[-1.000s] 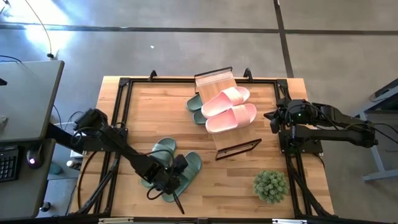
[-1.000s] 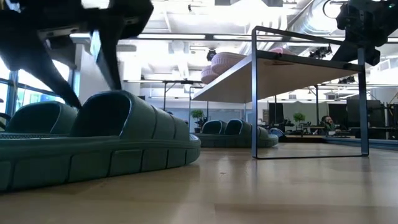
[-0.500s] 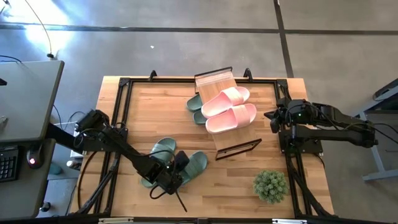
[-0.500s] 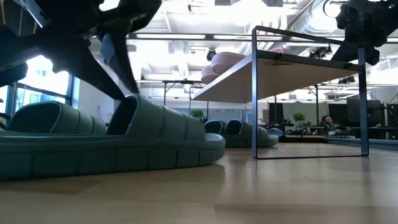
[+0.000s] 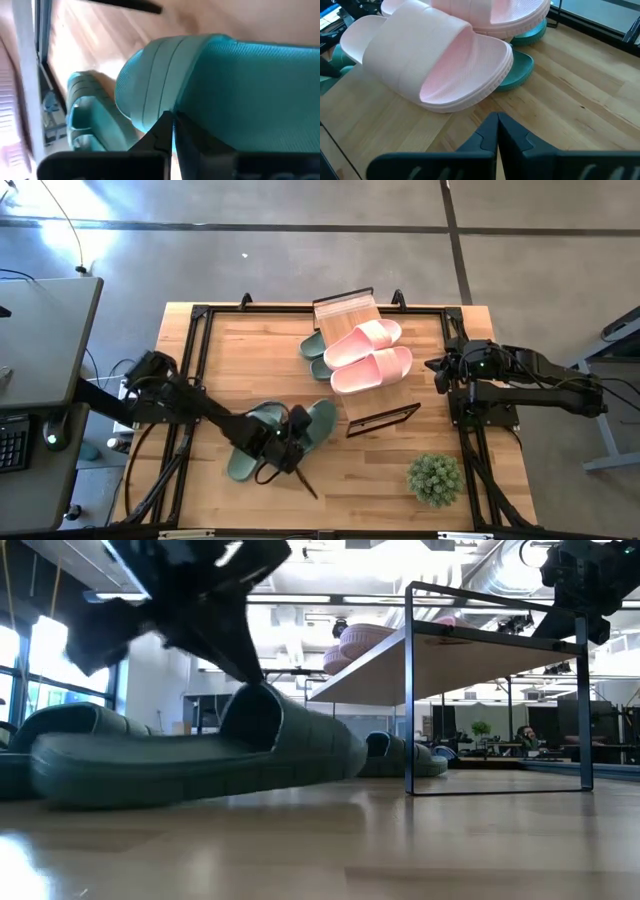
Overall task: Pick and place slides into the shelf
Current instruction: Put the green slide under the shelf
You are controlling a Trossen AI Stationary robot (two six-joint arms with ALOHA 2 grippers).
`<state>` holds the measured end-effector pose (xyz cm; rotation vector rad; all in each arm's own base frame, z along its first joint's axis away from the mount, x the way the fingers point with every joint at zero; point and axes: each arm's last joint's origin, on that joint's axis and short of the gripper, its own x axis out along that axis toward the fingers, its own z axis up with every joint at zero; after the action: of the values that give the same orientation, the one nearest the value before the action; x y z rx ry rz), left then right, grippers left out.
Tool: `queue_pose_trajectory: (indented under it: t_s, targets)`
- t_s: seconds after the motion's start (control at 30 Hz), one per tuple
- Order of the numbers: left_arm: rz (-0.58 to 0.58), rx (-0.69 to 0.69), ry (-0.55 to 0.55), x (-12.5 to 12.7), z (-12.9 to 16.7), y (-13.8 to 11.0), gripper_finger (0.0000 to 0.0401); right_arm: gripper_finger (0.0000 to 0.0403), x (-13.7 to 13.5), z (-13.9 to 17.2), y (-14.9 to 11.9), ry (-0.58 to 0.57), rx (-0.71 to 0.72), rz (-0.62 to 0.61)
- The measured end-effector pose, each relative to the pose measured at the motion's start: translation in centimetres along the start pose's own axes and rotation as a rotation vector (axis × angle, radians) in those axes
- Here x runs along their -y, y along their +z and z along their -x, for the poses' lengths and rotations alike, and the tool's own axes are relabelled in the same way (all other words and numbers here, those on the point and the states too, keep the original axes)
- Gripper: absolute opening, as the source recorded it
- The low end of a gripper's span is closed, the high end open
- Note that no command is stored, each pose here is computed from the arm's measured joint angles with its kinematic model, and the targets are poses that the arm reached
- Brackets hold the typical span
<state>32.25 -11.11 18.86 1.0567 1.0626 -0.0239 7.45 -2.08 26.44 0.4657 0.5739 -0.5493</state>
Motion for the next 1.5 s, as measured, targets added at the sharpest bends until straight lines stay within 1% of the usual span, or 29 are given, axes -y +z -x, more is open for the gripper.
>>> queue_pose_trajectory:
  t_s: [0.1,0.37,0.47,0.63,0.8,0.93,1.03,1.17,1.23,1.3,1.5]
  targets:
    - [-0.027,-0.005,0.009,-1.3,-0.4,-0.2,0.0001,0.0000,0.0,0.0,0.0,0.001,0.000,0.000]
    - [-0.111,-0.013,-0.039,-3.4,-2.2,-1.6,0.0000,0.0000,0.0,0.0,0.0,0.006,-0.003,0.000]
    - [-0.138,0.023,-0.036,-4.4,-2.9,-1.9,0.0000,0.0000,0.0,0.0,0.0,0.006,-0.003,0.003]
    - [-0.195,0.134,-0.030,-6.1,-3.9,-2.1,0.0000,0.0000,0.0,0.0,0.0,0.007,-0.004,0.003]
    - [-0.228,0.150,-0.036,-7.2,-4.9,-3.0,0.0000,0.0000,0.0,0.0,0.0,0.008,-0.004,0.000]
    - [-0.260,0.207,-0.031,-8.1,-5.5,-3.4,0.0000,0.0000,0.0,0.0,0.0,0.008,-0.004,0.000]
    - [-0.284,0.230,-0.020,-8.5,-5.7,-3.7,0.0000,0.0000,0.0,0.0,0.0,0.008,-0.004,0.000]
    - [-0.273,0.281,-0.003,-9.2,-6.0,-3.8,0.0000,0.0000,0.0,0.0,0.0,0.008,-0.004,0.000]
    - [-0.287,0.306,0.007,-9.4,-6.1,-3.7,0.0000,0.0000,0.0,0.0,0.0,0.008,-0.004,-0.003]
    - [-0.297,0.312,0.020,-9.2,-6.7,-3.4,0.0000,0.0000,0.0,0.0,0.0,0.007,-0.004,-0.010]
    - [-0.323,0.296,-0.032,-8.0,-8.5,-3.2,0.0000,0.0000,0.0,0.0,0.0,0.007,-0.004,-0.023]
